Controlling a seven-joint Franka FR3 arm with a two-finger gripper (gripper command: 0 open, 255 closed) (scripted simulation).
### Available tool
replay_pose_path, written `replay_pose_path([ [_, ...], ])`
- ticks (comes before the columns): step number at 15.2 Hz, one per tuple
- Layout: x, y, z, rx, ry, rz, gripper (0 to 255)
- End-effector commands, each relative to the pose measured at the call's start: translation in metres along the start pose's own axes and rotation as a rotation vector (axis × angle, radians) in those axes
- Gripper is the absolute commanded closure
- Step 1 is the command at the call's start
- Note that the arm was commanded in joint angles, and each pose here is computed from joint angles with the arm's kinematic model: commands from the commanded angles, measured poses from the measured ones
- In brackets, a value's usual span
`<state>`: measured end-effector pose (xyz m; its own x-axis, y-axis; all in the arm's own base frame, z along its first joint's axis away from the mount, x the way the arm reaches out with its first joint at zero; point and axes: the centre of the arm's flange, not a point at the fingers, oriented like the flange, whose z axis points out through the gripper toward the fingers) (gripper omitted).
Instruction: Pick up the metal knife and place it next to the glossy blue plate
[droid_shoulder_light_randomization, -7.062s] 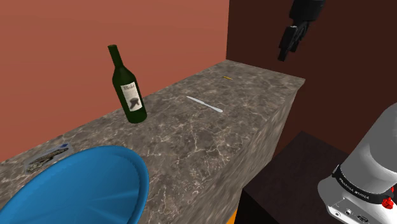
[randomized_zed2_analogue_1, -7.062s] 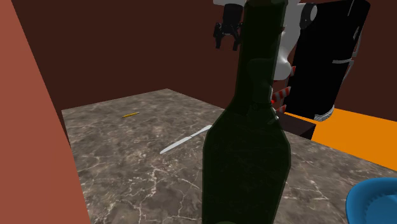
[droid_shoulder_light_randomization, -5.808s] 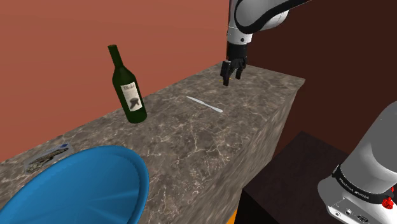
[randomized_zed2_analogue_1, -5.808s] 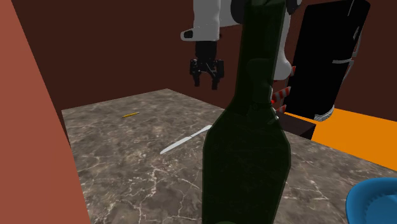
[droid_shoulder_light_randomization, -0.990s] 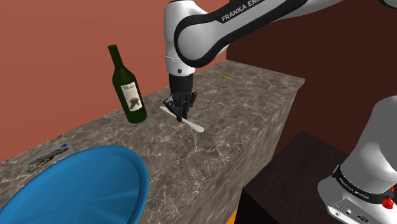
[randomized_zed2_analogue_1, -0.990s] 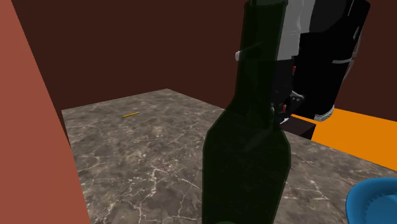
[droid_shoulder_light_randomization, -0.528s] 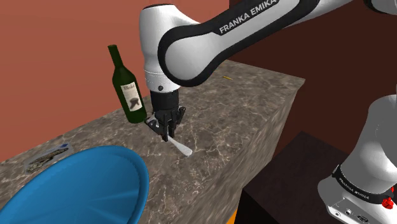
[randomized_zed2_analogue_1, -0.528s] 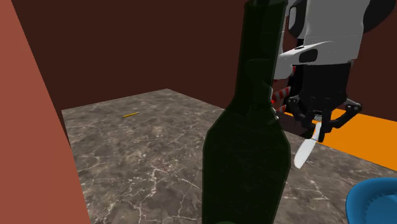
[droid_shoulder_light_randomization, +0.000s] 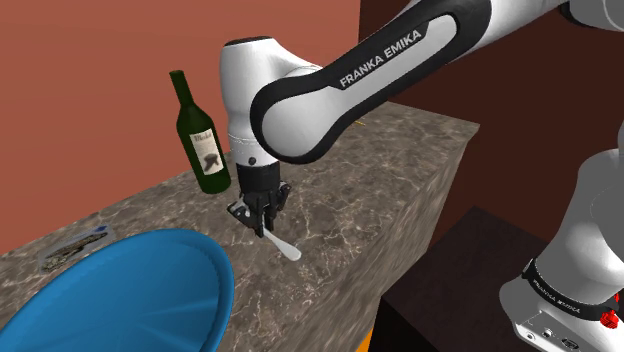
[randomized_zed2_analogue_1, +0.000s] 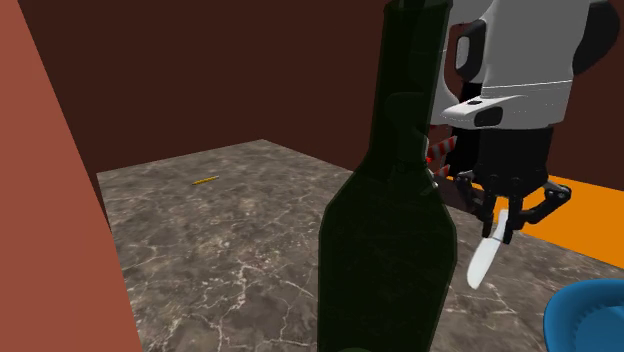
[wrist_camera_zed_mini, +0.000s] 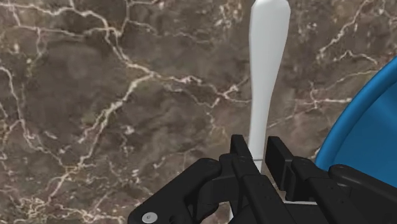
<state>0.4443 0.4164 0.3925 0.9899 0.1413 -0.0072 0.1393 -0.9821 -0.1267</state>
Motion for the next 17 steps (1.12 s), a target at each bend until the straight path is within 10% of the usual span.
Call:
replay_pose_path([
  [1,0.0,0.002,0.01,0.0,0.0,0.0,255],
  [15,0.0,0.006,0.042,0.0,0.0,0.0,255],
  [16,0.0,0.006,0.042,0.0,0.0,0.0,0],
  [17,0.0,0.006,0.042,0.0,0.0,0.0,0],
])
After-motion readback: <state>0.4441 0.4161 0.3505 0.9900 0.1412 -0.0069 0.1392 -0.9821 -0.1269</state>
